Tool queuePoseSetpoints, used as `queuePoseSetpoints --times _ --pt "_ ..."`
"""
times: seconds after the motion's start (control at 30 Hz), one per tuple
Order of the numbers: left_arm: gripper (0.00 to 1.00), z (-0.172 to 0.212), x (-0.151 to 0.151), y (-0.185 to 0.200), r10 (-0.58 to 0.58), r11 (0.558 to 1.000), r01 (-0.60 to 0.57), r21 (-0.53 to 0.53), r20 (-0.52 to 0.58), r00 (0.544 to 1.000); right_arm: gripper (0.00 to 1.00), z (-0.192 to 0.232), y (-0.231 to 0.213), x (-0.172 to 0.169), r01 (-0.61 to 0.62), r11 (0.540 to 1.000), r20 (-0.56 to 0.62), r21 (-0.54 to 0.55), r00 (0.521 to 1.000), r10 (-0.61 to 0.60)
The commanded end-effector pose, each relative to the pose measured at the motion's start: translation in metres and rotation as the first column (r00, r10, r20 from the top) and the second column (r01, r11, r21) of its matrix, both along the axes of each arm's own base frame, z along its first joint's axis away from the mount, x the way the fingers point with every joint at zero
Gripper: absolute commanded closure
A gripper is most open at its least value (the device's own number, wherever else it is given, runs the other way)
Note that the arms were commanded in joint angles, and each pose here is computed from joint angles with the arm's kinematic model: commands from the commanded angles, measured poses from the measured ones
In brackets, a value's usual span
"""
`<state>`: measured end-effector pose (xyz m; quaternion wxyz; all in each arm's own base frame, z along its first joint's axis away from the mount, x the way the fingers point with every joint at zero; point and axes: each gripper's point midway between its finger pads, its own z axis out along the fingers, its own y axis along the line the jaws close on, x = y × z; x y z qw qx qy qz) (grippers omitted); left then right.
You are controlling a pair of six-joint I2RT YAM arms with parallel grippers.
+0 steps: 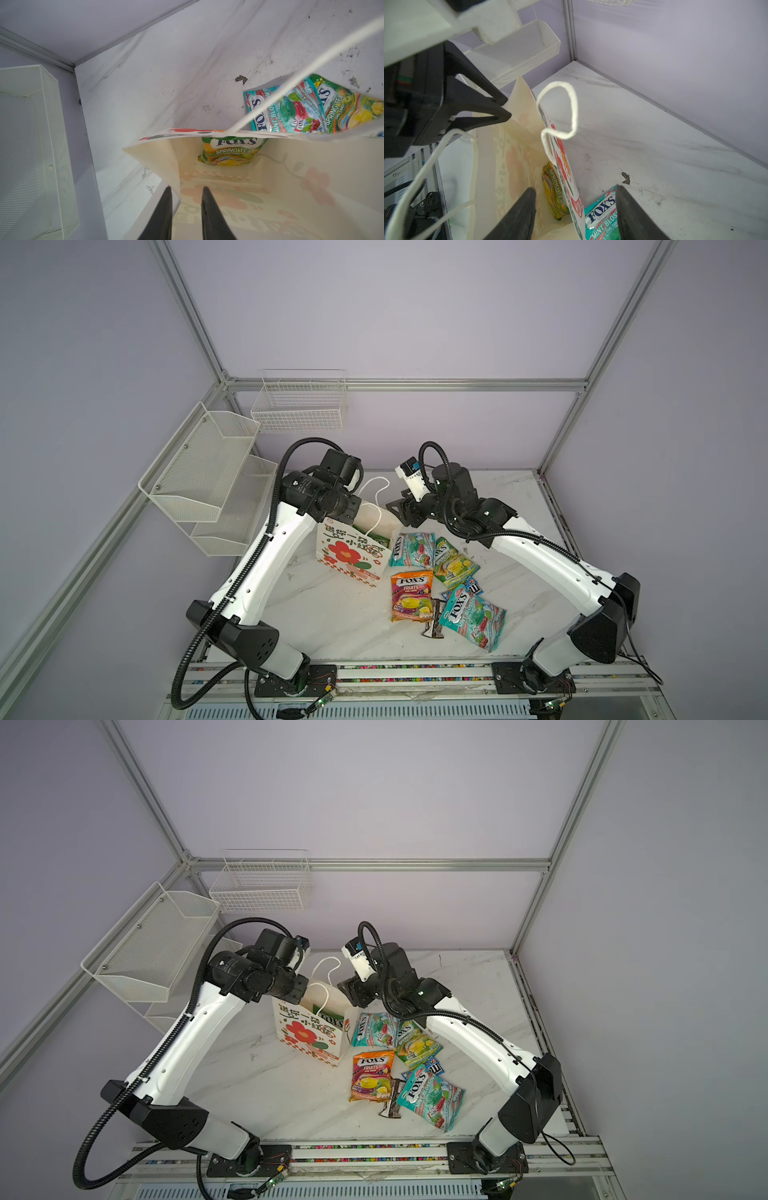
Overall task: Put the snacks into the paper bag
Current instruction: 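Raise the right gripper out while the left gripper sets the bag upright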
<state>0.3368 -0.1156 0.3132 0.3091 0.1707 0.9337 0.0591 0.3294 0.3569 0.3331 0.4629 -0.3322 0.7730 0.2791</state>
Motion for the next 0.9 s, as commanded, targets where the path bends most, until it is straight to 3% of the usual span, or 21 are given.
queuePoseSetpoints --times 0.0,0.13,0.37,0.53,0.87 --pt "0.74 -0.009 -0.004 0.002 -0.007 1.000 0.008 0.026 -0.025 1.000 0.39 0.016 0.005 -0.001 -0.019 0.999 0.029 0.049 0.999 0.018" --pt "0.77 -0.010 -0.003 0.007 0.006 0.998 -0.005 0.059 -0.020 1.000 0.41 0.016 0.001 -0.002 -0.012 0.999 0.032 0.048 0.999 0.010" --pt "0.67 -0.005 -0.002 0.031 0.103 0.983 -0.105 0.153 0.017 0.994 0.41 0.024 -0.011 -0.008 0.012 0.999 0.052 0.053 0.999 -0.014" --pt "0.38 0.012 -0.011 0.045 0.157 0.978 -0.167 0.127 0.086 0.984 0.41 0.033 -0.022 -0.013 0.037 0.997 0.072 0.061 0.997 -0.041" --pt "0.32 -0.006 -0.035 0.090 0.296 0.955 -0.295 -0.018 0.061 0.953 0.41 0.040 -0.036 -0.020 0.057 0.996 0.101 0.066 0.993 -0.064"
